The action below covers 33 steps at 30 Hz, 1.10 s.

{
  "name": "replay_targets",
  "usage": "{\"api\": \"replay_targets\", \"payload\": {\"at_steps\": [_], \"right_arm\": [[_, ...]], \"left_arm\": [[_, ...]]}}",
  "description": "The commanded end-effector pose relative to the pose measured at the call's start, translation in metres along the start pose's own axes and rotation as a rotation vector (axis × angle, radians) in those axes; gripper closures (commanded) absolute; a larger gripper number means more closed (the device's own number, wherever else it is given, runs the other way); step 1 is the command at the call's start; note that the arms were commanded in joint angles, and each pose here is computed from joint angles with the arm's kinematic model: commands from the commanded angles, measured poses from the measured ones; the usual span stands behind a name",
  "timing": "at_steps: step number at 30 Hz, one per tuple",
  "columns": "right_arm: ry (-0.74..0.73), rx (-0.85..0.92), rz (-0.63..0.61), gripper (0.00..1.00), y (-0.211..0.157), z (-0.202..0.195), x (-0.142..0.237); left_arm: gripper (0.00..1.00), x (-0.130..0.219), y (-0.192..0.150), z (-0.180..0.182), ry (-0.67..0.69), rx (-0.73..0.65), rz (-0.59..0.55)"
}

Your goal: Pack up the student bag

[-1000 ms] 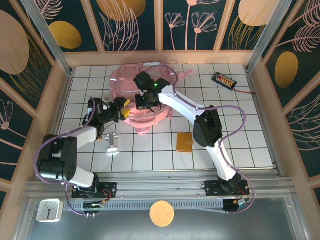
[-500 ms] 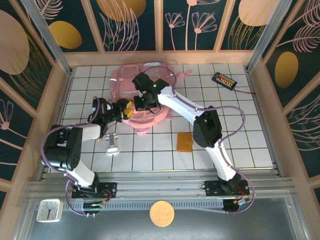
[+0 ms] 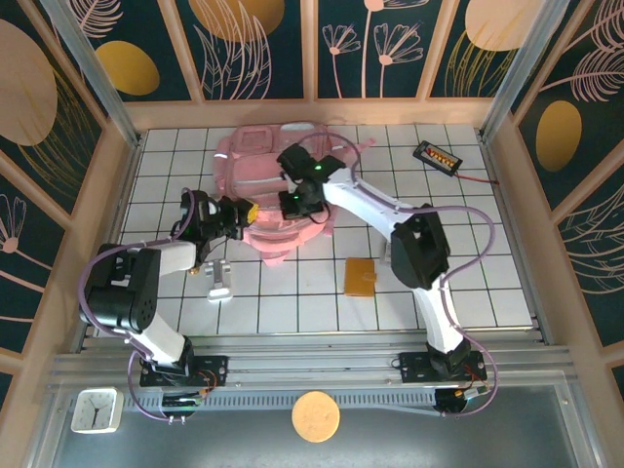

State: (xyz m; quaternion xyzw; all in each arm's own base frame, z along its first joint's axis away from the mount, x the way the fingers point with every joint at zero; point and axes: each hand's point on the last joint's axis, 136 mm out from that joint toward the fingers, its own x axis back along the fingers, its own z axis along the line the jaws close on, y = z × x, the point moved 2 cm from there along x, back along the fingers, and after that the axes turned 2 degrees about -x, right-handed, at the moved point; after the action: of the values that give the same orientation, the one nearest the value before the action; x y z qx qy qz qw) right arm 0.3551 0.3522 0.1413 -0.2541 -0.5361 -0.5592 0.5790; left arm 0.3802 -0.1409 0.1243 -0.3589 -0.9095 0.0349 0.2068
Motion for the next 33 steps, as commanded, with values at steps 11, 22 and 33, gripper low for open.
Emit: {"api": "replay_targets", "payload": {"at_steps": [11, 22, 33], "right_arm": [[-0.043, 0.231, -0.266, 1.0, 0.046, -0.103, 0.03], [-0.294, 0.587, -0.465, 1.0, 0.123, -0.161, 0.019], [-0.274, 0.576, -0.57, 1.0, 0.164, -0.189, 0.029]], "left_arm": [[1.0, 0.024, 0.023, -0.033, 0.103, -0.277, 0.011], [1.0, 0.034, 0.02, -0.024, 0.173, -0.353, 0.085], [1.0, 0.031, 0.024, -0.017, 0.202, -0.373, 0.117]]}}
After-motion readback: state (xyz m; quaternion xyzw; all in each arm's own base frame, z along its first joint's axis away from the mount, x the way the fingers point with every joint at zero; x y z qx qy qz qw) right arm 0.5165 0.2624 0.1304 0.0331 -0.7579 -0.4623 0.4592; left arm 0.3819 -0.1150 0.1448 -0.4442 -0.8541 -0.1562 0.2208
